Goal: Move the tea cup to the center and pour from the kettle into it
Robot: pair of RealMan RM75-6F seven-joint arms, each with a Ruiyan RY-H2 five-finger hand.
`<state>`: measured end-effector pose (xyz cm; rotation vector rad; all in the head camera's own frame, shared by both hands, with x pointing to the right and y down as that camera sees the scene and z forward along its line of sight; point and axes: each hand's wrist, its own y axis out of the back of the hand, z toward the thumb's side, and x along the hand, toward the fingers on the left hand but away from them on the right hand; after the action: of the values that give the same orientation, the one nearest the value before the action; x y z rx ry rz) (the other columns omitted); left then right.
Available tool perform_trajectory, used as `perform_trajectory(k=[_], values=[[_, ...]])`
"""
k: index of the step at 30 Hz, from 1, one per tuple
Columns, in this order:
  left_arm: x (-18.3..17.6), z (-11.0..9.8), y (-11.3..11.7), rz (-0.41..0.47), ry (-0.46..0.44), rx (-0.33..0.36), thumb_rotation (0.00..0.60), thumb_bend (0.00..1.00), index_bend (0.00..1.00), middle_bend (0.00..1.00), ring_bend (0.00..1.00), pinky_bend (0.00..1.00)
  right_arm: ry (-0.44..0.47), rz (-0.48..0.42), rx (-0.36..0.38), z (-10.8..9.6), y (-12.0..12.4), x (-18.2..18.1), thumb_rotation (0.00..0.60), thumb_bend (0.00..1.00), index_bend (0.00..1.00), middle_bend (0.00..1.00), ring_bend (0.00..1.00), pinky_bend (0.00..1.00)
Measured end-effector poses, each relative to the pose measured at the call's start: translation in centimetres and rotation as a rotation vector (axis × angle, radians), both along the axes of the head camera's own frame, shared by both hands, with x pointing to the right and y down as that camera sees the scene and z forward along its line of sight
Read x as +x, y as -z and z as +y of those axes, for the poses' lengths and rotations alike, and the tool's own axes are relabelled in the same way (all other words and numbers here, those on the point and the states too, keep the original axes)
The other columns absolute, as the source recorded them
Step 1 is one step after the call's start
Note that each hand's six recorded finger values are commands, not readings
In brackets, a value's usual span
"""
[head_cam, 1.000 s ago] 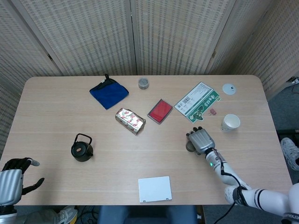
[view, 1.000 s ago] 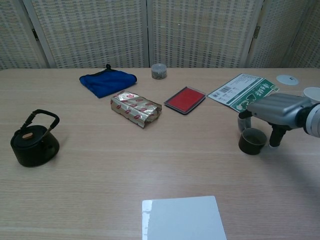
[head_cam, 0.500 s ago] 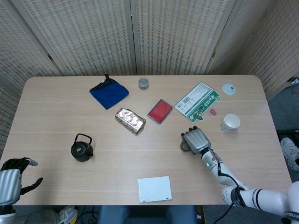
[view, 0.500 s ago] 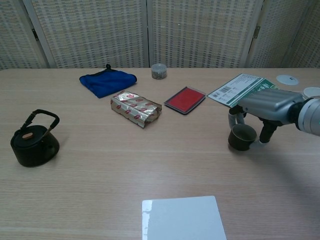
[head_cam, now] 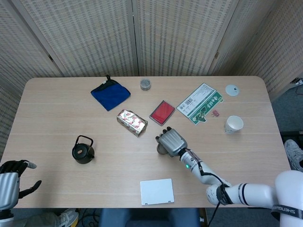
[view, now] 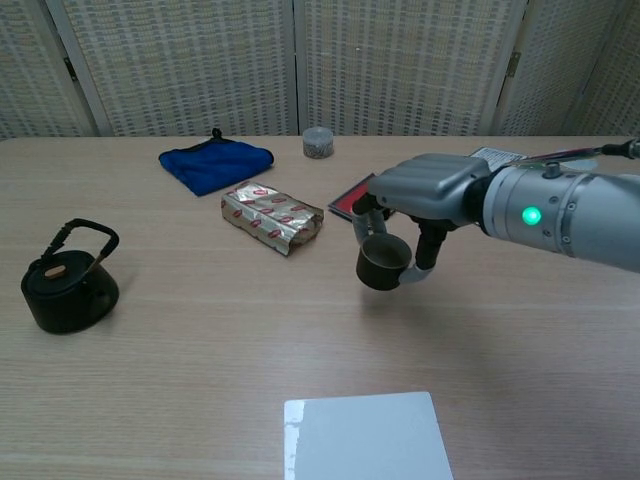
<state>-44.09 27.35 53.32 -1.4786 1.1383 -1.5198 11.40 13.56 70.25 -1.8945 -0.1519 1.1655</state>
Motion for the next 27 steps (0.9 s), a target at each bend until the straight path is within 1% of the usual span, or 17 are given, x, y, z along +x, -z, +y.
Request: perform_trajectory(k=[15,21,27], values=[[0.4,-0.1,0.0,-0.004,-0.009,-0.004,0.6,0.15,0.45,0.4,0.34,0.22,0.095,-0.023,-0.009,1.1,-0.6,-8.6,0.6,0.26,0.5,0.46,0.27,0.26],[0.4,0.1,0.1,-0.01,-0.008,-0.005,0.6,0.15,0.45,0.4,0.34,0.22,0.123,-0.01,0.012,1.0,-1.1,-10.9,0.6,0.26,0.5,0.45,0.27,0.26],[0.2,0.2,0.1,-0.016,-0.003,-0.007,0.6,0.15,0.45,0.4,0.34,0.22,0.141,0.011,0.02,1.1,-1.8,-12.2,0.6,0.26,0.5,0.44,0.27,0.26]])
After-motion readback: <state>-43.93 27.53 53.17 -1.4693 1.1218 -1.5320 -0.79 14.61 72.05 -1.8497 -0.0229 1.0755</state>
